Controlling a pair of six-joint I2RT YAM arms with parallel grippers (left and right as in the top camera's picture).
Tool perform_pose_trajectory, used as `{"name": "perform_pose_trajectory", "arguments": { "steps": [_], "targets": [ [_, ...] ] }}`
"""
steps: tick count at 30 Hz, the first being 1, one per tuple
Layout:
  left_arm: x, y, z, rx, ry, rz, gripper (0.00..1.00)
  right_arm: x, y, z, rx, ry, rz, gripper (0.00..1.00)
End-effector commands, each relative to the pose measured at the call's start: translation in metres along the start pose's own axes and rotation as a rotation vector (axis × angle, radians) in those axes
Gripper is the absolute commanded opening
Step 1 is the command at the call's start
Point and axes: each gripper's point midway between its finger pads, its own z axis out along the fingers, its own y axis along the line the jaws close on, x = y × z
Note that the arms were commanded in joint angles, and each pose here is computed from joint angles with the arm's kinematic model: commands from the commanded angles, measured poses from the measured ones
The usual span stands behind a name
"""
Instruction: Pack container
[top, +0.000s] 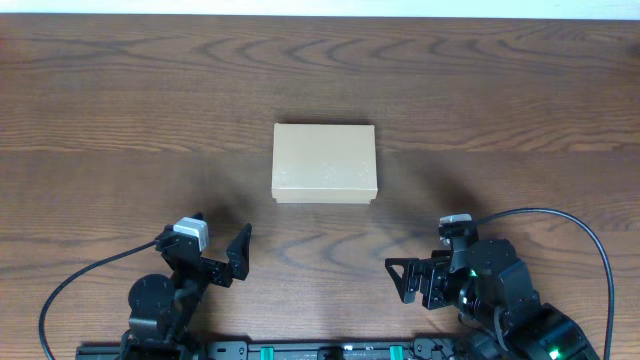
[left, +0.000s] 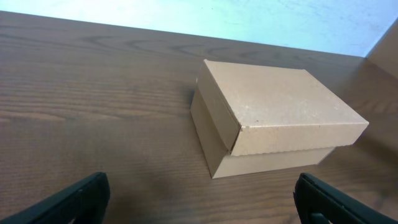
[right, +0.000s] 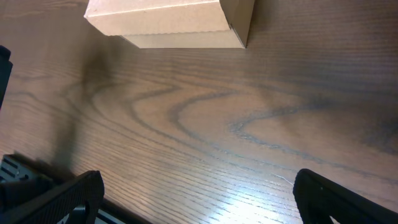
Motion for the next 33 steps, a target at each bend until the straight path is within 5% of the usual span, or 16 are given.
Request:
{"name": "perform_pose_trajectory", "arguments": {
  "steps": [1,16,23,33],
  "targets": [
    [0.009,0.004,0.003,-0.010,0.014,-0.010,0.96,0.000,0.002,-0.002,-0.009,-0.005,0.001,0.99],
    [0.009,0.004,0.003,-0.010,0.014,-0.010,0.95,0.010,-0.033,-0.006,0.168,0.007,0.007,0.99],
    [0.009,0.004,0.003,-0.010,0.014,-0.010,0.95,-0.028,-0.027,0.007,0.093,-0.304,-0.207,0.99],
    [0.009,0.004,0.003,-0.010,0.014,-0.010,0.95,-0.009,-0.036,0.045,0.013,-0.424,-0.363,0.99]
  ]
}}
